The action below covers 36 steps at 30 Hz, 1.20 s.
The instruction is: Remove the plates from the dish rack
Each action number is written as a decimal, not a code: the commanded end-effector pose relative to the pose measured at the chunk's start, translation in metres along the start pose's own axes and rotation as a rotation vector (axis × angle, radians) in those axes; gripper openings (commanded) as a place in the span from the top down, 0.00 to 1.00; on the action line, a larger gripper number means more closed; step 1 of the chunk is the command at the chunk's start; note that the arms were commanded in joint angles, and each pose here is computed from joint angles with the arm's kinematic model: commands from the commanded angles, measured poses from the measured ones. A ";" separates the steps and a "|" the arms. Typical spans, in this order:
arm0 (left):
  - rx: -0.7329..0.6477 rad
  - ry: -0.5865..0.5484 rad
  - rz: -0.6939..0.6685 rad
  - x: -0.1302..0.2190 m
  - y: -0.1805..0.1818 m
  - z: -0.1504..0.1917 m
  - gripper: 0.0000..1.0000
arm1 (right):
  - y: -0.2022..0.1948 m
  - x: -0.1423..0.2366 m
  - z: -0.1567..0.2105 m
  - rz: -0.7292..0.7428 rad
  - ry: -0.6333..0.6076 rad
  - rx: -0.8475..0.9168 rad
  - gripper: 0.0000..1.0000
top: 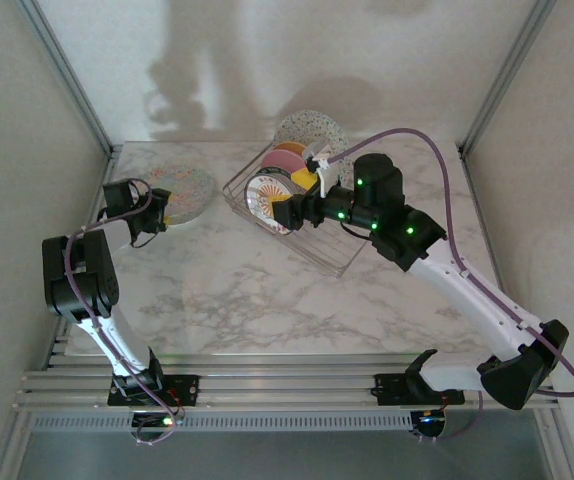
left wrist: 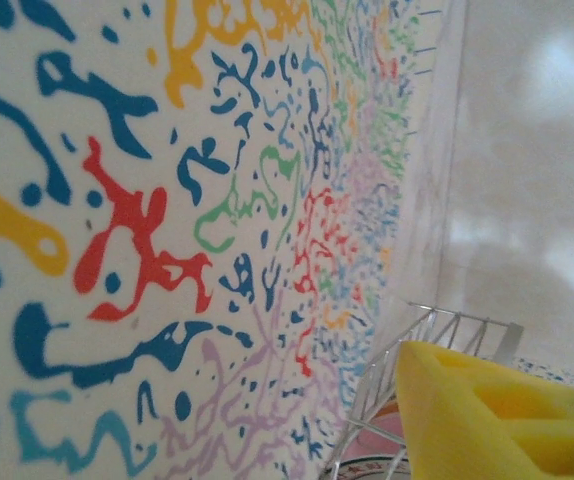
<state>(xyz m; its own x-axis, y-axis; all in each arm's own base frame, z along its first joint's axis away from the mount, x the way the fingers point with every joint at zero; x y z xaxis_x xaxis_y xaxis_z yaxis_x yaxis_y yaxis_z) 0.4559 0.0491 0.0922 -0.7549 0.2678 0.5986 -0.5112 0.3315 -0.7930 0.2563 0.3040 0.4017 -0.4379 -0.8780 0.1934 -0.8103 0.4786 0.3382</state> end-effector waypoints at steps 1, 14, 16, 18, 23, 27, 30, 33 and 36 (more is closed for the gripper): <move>-0.010 -0.018 -0.055 0.005 0.002 -0.008 0.40 | 0.008 0.003 -0.011 -0.013 -0.024 0.003 0.14; 0.023 -0.004 -0.125 0.002 0.016 -0.007 0.38 | 0.008 0.004 -0.011 -0.010 -0.022 0.008 0.14; 0.028 -0.005 -0.133 0.002 0.018 -0.008 0.38 | 0.008 0.004 -0.011 -0.009 -0.022 0.009 0.14; 0.034 -0.002 -0.142 0.002 0.020 -0.008 0.38 | 0.008 0.004 -0.011 -0.007 -0.021 0.011 0.14; 0.041 -0.002 -0.160 0.003 0.023 -0.008 0.37 | 0.007 0.004 -0.010 -0.006 -0.021 0.007 0.14; 0.041 -0.002 -0.168 0.004 0.023 -0.007 0.37 | 0.007 0.005 -0.010 -0.005 -0.021 0.004 0.14; 0.043 -0.005 -0.174 0.006 0.023 -0.008 0.37 | 0.007 0.005 -0.009 -0.002 -0.022 0.001 0.14; 0.045 -0.003 -0.178 0.007 0.023 -0.007 0.37 | 0.007 0.005 -0.010 0.001 -0.027 0.003 0.14; 0.045 -0.007 -0.179 0.010 0.021 -0.008 0.37 | 0.005 0.008 -0.012 0.022 -0.035 0.013 0.14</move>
<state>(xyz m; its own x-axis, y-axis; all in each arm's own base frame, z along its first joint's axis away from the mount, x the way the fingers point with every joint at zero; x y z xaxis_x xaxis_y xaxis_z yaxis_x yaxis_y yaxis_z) 0.4399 0.0576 0.0748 -0.6519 0.2297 0.7227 -0.6501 0.3214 -0.6885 0.2574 0.3033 0.4018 -0.4457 -0.8740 0.1937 -0.8066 0.4859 0.3365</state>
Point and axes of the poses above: each hand's point on the last joint's axis, 136 mm out from that joint toward the fingers, its own x axis back along the fingers, its own y axis along the line the jaws close on, z = x × y, the point moved 2 cm from there along x, back along the fingers, and after that the axes turned 9 degrees about -x, right-handed, at the moved point
